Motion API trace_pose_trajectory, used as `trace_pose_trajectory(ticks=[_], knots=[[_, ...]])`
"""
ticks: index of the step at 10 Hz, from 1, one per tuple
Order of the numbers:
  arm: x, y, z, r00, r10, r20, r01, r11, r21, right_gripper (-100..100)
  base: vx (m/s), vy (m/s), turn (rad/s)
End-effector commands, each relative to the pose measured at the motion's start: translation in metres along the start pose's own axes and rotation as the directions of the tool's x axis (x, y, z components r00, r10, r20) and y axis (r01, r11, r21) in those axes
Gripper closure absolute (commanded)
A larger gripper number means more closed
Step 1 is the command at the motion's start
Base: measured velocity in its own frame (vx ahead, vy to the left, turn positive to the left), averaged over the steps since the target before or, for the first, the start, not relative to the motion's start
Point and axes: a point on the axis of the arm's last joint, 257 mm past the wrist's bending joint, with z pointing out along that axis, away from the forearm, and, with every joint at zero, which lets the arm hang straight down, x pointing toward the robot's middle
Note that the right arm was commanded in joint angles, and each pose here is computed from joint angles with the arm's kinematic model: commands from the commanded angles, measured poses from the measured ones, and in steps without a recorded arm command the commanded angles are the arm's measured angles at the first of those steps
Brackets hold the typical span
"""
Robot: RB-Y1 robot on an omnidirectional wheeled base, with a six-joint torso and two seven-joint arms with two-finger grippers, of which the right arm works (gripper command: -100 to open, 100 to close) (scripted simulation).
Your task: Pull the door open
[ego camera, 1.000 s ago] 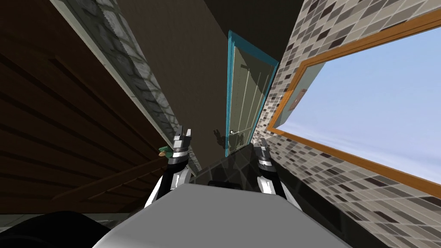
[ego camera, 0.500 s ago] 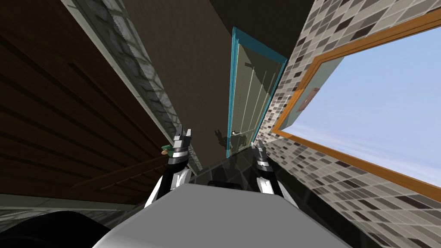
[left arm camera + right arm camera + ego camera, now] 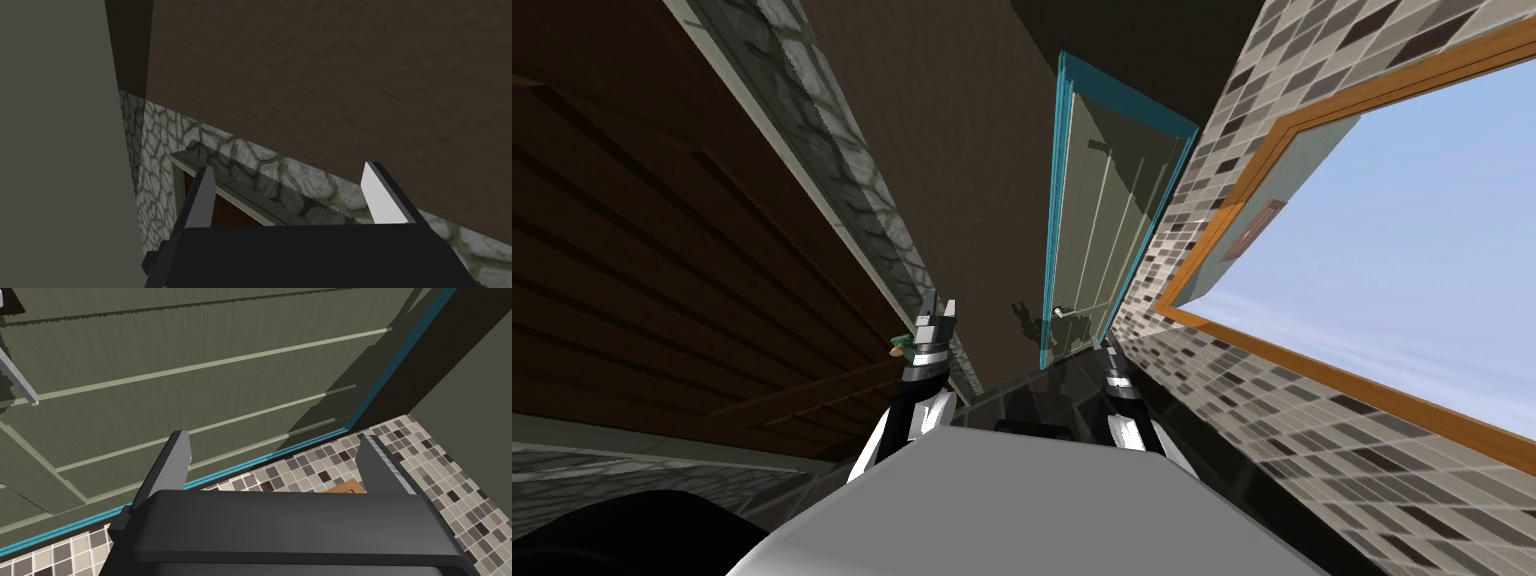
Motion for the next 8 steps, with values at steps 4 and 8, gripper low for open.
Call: trace_pose_trajectory(ticks=[4, 8], knots=[[-0.006, -0.035, -0.0141, 1.0, 0.007, -0.013, -0.006, 0.997, 0.073, -100, 0.04, -0.035, 0.099], [-0.012, -0.063, -0.0258, 1.0, 0.01, -0.024, -0.007, 0.991, 0.132, -100, 0.038, -0.038, 0.106]])
